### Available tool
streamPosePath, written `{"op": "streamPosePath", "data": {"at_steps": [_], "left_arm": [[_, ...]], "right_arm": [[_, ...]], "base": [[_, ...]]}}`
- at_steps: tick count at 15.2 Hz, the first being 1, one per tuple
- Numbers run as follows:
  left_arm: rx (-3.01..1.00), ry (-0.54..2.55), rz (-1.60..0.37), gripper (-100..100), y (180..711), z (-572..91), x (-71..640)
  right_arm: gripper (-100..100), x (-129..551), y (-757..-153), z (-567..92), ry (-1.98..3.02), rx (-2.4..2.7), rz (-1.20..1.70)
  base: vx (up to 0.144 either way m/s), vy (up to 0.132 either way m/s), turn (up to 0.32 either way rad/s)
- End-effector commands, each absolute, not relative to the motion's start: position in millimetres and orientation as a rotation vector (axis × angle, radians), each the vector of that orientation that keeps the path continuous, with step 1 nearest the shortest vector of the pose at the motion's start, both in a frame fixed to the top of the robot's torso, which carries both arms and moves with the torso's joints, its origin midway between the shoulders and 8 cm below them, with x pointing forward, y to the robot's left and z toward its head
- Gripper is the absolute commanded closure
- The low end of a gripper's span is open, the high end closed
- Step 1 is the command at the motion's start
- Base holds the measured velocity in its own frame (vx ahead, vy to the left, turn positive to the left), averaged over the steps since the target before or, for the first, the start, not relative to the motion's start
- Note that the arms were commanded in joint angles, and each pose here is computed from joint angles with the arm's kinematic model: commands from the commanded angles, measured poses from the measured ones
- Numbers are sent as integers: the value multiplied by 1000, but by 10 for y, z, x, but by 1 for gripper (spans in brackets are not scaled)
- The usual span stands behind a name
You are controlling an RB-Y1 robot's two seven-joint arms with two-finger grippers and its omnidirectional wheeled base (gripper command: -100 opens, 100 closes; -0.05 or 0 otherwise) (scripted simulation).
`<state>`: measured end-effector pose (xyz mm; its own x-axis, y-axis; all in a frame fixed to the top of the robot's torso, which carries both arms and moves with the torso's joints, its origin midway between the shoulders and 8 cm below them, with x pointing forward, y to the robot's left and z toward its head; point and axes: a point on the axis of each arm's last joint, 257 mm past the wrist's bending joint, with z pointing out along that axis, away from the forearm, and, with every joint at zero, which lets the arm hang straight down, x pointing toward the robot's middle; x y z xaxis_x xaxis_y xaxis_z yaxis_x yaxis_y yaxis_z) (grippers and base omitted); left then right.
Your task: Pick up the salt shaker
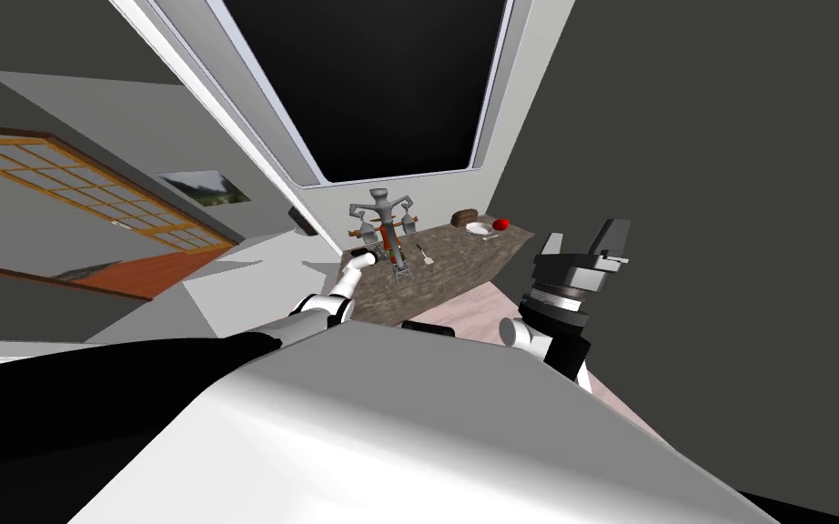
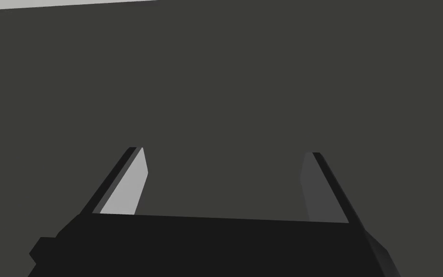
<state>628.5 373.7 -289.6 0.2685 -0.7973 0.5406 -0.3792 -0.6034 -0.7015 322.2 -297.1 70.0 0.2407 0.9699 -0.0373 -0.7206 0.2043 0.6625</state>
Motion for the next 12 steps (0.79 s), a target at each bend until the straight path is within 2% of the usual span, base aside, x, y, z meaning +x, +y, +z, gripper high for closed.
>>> {"op": "streamPosePath", "data": {"at_steps": [1, 12], "left_arm": [[-2142, 1059, -1277, -100, 3751, -2959, 6278], [-2417, 1006, -1269, -100, 3685, -3018, 6360]], "right_arm": [[0, 3222, -2971, 700, 509, 589, 1252], [0, 3222, -2971, 699, 509, 589, 1252]], "base": [[-7, 30, -37], [-14, 35, -127]]}}
